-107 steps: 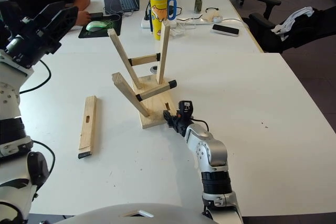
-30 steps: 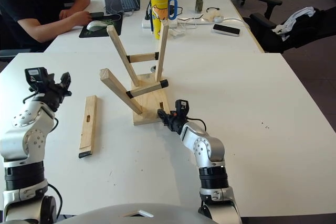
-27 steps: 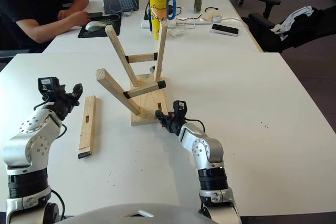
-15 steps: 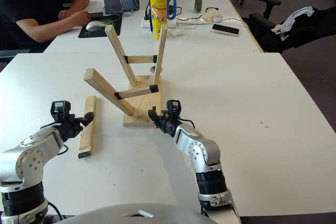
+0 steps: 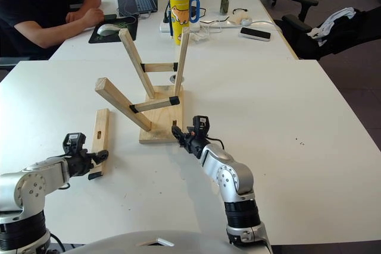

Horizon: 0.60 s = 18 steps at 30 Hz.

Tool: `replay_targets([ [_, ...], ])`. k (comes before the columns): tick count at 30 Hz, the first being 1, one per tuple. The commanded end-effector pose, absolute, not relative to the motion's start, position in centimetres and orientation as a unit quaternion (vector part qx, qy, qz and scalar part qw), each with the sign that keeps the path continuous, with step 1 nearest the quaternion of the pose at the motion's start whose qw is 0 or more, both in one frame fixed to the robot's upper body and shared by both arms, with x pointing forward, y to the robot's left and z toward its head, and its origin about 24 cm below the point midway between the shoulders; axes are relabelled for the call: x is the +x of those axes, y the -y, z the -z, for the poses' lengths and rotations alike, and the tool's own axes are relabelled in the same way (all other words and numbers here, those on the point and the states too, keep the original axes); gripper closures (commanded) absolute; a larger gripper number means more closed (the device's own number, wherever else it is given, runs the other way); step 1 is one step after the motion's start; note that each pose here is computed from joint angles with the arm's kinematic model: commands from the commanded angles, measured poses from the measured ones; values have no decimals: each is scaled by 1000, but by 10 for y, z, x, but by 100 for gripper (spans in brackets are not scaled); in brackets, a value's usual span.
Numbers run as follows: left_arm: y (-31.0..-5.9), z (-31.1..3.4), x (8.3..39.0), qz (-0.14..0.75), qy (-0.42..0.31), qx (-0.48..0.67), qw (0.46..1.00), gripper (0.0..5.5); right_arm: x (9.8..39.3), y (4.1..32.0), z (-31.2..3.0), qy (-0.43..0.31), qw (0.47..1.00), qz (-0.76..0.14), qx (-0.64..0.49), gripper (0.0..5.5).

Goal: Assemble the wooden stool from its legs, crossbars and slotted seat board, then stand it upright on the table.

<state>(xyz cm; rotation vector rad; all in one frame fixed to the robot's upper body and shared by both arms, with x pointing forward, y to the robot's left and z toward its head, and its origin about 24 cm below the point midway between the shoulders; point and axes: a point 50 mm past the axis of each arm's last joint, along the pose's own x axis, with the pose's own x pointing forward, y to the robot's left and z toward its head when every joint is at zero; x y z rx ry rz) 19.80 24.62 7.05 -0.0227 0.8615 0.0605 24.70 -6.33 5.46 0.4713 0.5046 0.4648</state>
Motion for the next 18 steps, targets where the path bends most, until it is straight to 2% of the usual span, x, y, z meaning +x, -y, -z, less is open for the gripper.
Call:
replay_targets([
  [1,-255,-58,194,-33,-439,20,898,207,245,59,-64,-235,910,-226,257,226],
  [10,-269,-28,194,-49,-442,29,895,341,254,88,-67,-233,927,-201,214,226],
  [15,-269,-23,208,-69,-401,-1,913,345,256,105,-64,-241,930,-189,203,226],
  [18,-267,-34,229,-87,-328,-55,939,345,256,116,-59,-248,931,-183,195,226],
])
